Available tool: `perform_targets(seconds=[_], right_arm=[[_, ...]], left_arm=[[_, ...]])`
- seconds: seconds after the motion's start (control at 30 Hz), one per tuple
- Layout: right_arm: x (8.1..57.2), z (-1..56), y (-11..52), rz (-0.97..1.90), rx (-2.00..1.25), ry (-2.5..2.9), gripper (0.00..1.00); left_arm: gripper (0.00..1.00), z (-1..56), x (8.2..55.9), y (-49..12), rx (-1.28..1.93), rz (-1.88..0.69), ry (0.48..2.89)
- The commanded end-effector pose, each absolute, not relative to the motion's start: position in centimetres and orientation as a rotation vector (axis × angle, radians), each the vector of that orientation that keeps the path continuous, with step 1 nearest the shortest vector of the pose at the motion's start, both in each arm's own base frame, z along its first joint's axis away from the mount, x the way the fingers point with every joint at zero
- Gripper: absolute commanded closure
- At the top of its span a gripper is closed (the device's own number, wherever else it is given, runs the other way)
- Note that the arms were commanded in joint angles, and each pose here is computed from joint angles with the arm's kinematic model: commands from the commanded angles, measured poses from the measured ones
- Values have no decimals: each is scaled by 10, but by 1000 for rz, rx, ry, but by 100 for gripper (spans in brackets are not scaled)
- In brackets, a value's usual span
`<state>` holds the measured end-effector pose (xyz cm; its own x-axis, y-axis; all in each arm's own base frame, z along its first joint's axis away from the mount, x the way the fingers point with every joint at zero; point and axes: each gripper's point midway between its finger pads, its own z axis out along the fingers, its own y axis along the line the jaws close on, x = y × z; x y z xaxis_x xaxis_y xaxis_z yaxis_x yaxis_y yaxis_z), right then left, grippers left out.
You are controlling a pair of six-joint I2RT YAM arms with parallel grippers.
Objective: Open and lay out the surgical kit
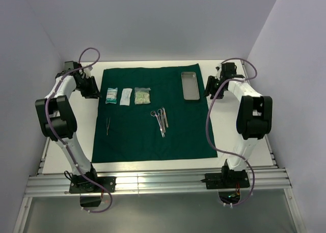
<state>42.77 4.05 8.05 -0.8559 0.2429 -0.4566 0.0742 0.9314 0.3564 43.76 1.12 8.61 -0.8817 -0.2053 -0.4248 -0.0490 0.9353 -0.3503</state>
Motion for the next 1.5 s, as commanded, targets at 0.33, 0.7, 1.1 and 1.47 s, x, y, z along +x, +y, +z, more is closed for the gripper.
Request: perform_targets(seconds=[0.33,0.7,1.1,1.47], right_arm=[[468,39,16,311,231,2639,53],[479,26,26,386,236,2658,59],[477,19,42,445,222,2678,91],[477,24,44,465,225,2668,100]], left_arm=[[66,72,478,25,-165,-570,2573],[62,48,481,23,-151,-599,2594],[62,42,478,15,-142,-661,2596],[54,49,491,18,-174,-628,2563]])
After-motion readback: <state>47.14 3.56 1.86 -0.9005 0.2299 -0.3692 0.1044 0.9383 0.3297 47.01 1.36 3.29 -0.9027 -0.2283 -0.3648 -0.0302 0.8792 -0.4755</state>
